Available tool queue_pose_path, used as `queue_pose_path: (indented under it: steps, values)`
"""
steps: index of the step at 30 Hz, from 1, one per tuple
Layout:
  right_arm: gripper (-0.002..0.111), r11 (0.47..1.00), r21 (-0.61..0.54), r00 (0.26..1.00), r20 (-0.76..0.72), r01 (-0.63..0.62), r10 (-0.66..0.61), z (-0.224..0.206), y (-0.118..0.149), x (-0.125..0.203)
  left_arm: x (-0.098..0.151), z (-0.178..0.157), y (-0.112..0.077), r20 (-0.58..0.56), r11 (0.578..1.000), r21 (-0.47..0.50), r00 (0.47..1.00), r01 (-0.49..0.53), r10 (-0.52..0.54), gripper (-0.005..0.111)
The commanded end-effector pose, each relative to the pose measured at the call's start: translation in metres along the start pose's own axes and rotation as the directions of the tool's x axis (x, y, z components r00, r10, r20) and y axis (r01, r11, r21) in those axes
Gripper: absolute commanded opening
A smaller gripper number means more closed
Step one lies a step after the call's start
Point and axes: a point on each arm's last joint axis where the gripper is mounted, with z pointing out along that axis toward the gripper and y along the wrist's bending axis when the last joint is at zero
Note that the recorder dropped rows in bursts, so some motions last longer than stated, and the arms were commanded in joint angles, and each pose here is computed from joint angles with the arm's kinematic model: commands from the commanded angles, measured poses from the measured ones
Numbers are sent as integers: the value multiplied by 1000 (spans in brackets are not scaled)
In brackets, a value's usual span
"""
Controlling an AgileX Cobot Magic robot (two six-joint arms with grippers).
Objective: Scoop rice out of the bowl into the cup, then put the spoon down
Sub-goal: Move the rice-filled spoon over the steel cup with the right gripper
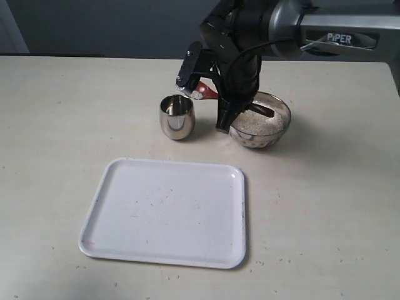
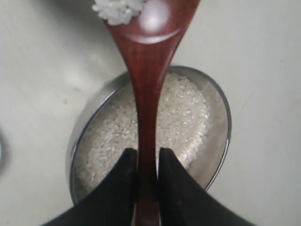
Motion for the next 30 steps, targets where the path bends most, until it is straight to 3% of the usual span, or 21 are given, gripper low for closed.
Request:
queue_pose_path:
  steps: [1, 30]
  values:
    - [-1, 1000, 20, 1000, 21, 2, -2, -5, -4, -12, -1, 0, 0, 11, 1000, 3, 1000, 0, 0, 1]
    - [-1, 995, 76, 996, 66, 61, -66, 28, 1, -33, -1, 0, 0, 13, 1000, 3, 1000, 0, 0, 1]
